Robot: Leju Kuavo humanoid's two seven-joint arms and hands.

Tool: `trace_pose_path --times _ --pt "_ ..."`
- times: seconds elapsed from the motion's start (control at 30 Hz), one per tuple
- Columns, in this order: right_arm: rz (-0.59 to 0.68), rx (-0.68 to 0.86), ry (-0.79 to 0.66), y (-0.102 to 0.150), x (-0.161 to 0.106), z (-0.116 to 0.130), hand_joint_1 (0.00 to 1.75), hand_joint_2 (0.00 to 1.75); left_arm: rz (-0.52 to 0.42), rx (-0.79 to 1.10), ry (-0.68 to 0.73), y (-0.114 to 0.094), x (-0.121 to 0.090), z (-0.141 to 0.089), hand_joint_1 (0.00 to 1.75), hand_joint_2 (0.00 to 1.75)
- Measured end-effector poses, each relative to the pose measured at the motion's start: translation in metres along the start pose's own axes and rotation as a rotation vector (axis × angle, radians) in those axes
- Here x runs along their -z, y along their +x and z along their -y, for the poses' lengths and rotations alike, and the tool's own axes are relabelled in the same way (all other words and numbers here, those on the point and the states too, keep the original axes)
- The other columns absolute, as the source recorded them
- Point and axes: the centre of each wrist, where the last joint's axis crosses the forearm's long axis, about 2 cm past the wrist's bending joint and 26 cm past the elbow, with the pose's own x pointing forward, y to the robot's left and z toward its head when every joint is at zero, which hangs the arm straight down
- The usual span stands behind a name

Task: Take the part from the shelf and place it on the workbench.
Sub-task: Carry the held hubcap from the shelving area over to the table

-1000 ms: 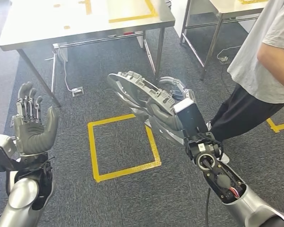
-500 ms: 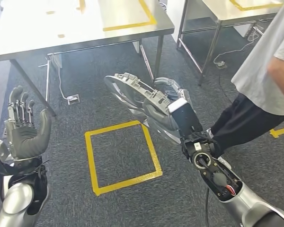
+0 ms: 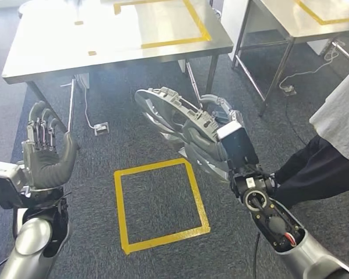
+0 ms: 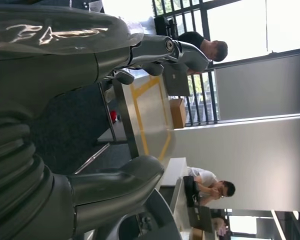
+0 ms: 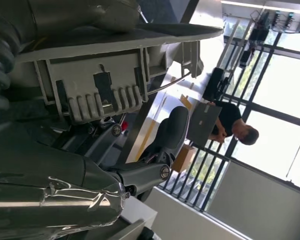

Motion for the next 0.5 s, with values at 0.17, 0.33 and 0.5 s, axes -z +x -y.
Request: trace_pose_path --times 0.17,0.33,0.5 --pt "0.006 -0.003 -0.001 0.0016 0.0022 0.0006 1.75 1.75 -0.007 0.008 0.001 -0.0005 -0.0023 -0.0001 0.00 1.75" --pt "0.001 -0.009 -0.002 0.0016 0.0024 0.0007 1.75 1.75 -0.012 0.010 -0.005 -0.0009 -0.0034 -0.0001 0.00 1.75" --pt "0.016 -0.031 -0.028 0.0020 0.0075 0.0059 1.75 1.75 -0.010 0.003 -0.017 0.0000 -0.0025 0.0012 0.00 1.75"
